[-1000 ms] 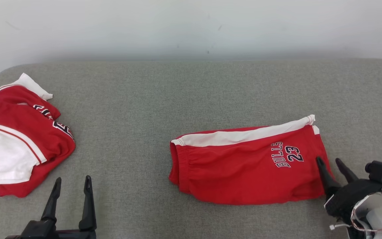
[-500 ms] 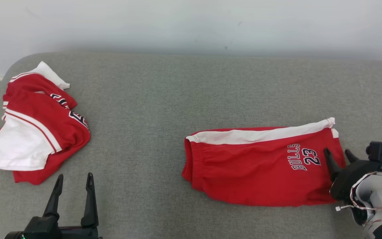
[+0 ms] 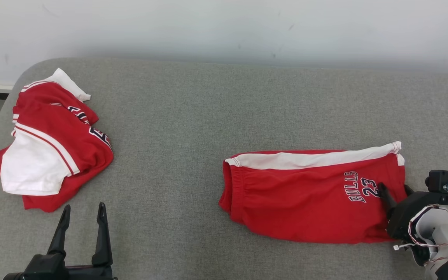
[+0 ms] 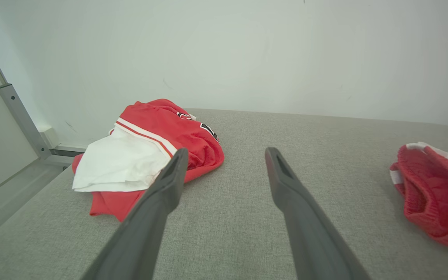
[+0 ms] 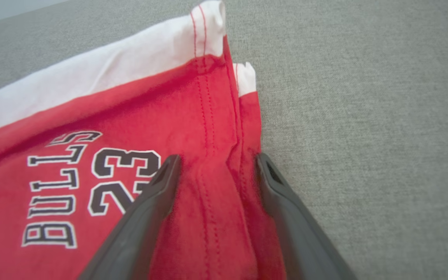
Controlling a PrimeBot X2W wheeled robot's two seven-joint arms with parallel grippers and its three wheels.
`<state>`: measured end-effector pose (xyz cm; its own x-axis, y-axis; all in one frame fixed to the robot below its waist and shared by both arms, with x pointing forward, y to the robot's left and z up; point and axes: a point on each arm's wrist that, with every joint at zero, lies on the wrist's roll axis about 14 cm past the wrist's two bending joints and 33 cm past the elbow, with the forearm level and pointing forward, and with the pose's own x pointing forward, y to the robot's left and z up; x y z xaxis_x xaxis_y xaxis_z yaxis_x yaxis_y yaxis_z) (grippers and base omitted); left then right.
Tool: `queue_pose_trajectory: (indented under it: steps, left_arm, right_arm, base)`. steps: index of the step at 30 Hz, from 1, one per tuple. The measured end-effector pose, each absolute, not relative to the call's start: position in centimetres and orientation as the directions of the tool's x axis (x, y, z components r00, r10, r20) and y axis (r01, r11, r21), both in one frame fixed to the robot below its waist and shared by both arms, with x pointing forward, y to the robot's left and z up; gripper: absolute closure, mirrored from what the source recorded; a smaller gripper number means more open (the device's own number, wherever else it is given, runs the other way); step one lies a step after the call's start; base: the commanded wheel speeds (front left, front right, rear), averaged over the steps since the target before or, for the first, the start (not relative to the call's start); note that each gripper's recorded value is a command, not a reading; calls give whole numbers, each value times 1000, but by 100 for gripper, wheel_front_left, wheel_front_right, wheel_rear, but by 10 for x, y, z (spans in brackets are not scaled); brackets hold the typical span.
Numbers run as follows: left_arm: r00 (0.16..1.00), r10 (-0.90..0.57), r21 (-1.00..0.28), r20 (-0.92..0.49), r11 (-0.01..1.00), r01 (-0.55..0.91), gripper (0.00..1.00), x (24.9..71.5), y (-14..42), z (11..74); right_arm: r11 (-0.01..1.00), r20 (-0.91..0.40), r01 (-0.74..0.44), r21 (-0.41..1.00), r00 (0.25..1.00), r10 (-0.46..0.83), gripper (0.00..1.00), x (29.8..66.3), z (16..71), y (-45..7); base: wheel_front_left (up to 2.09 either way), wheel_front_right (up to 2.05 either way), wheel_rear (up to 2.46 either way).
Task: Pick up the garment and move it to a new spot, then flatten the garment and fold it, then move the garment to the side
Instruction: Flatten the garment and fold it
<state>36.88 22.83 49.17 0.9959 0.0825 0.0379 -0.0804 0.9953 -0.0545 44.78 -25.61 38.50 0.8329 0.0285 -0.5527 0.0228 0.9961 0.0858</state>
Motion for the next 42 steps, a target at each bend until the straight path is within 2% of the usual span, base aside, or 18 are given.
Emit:
queue_pose_trajectory:
  steps: [13, 14, 20, 26, 29, 34, 42]
  left_arm:
    - [996, 82, -54, 44, 995, -80, 0, 369, 228, 494]
    - [996, 82, -54, 43, 995, -79, 0, 369, 228, 493]
    - [996, 81, -57, 42, 995, -78, 0, 369, 228, 493]
    - [996, 80, -61, 50, 995, -77, 0, 365, 227, 495]
    - [996, 79, -66, 52, 995, -75, 0, 363, 226, 496]
    - [997, 70, -69, 44, 995, -67, 0, 360, 223, 493]
    - [997, 50, -71, 57, 996, -46, 0, 360, 215, 497]
  right_arm:
    - [993, -575, 58, 105, 818, 13, 0, 439, 380, -263]
    - [993, -580, 58, 107, 814, 15, 98, 438, 379, -262]
    - [990, -574, 87, 110, 819, -8, 100, 436, 383, -273]
    - [984, -548, 174, 34, 826, -127, 100, 427, 402, -327]
    - [983, -528, 180, 36, 838, -134, 100, 426, 410, -331]
    - [986, -443, 136, 98, 893, -79, 100, 438, 435, -313]
    - [976, -340, -29, 218, 935, 104, 100, 444, 463, -249]
  base:
    - [0, 0, 0]
    - [0, 0, 0]
    - [0, 0, 0]
    - [0, 0, 0]
    - [0, 0, 0]
    - [0, 0, 0]
    - [0, 0, 0]
